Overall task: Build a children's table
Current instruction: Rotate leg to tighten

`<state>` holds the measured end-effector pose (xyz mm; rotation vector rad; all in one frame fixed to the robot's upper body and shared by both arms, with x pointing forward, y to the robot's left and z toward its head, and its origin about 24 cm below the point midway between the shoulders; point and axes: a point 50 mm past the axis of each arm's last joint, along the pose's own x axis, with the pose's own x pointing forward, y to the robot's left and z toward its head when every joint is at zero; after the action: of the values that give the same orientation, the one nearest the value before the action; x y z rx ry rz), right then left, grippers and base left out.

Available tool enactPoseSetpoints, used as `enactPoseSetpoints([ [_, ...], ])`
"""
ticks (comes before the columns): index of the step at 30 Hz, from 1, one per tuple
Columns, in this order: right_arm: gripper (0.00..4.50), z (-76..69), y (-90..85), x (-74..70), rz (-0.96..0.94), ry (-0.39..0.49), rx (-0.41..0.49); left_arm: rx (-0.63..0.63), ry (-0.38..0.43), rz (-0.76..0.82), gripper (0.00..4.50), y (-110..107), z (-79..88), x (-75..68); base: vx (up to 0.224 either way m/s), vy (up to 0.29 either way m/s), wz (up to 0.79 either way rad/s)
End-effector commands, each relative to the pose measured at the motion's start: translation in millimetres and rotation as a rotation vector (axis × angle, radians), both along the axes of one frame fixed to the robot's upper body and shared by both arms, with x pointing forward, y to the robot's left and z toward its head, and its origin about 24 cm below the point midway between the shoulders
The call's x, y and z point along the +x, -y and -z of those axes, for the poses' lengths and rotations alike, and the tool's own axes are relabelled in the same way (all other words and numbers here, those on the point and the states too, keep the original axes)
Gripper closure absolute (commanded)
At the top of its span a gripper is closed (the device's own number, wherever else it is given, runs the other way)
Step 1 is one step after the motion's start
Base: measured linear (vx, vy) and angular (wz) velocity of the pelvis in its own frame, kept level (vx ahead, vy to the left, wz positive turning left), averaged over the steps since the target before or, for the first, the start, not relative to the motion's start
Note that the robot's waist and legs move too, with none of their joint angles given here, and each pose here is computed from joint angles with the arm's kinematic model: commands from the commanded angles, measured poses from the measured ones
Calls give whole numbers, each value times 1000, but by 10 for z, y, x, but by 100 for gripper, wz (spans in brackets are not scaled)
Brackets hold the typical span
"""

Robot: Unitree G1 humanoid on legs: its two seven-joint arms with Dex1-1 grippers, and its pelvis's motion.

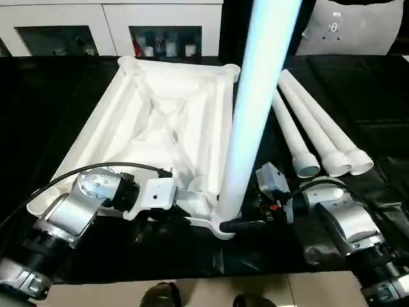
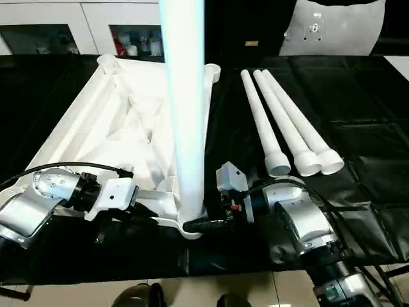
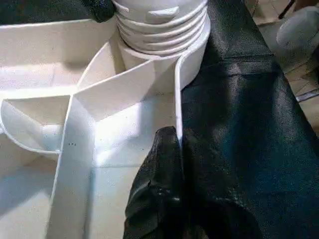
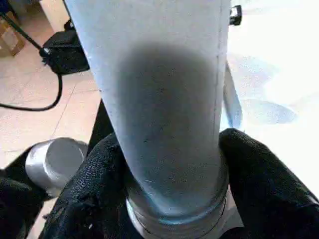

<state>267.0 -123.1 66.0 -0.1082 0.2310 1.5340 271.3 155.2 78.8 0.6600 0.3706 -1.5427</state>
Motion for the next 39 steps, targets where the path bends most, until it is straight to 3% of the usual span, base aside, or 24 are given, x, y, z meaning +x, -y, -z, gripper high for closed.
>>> enactPoseSetpoints([
  [1, 189, 85, -139, 7, 134, -31, 39, -27, -23, -115, 450, 101, 73, -7, 0, 0, 0],
  [11, 191, 267, -495, 110, 600, -81, 101, -252, 3, -547, 450, 670, -52, 14, 0, 0, 0],
  [15, 191, 258, -616, 181, 763, -115, 128, -328, 39, -705, 450, 931, -127, 87, 0, 0, 0],
  [18, 191, 223, -604, 219, 877, -92, 137, -348, 68, -733, 450, 1033, -196, 99, 0, 0, 0],
  [27, 80, 201, -329, 224, 903, 10, 133, -250, 86, -690, 450, 825, -116, 76, 18, -8, 1],
  [33, 30, 103, -172, 130, 737, 88, 153, -198, 69, -595, 450, 627, -47, 22, 0, 0, 0],
  [36, 4, 28, -1, 72, 562, 134, 121, -175, 65, -480, 450, 492, -43, -19, 0, 0, 0],
  [39, 4, -27, 82, 61, 502, 107, 137, -155, 65, -396, 450, 436, -44, -57, 0, 0, 0],
])
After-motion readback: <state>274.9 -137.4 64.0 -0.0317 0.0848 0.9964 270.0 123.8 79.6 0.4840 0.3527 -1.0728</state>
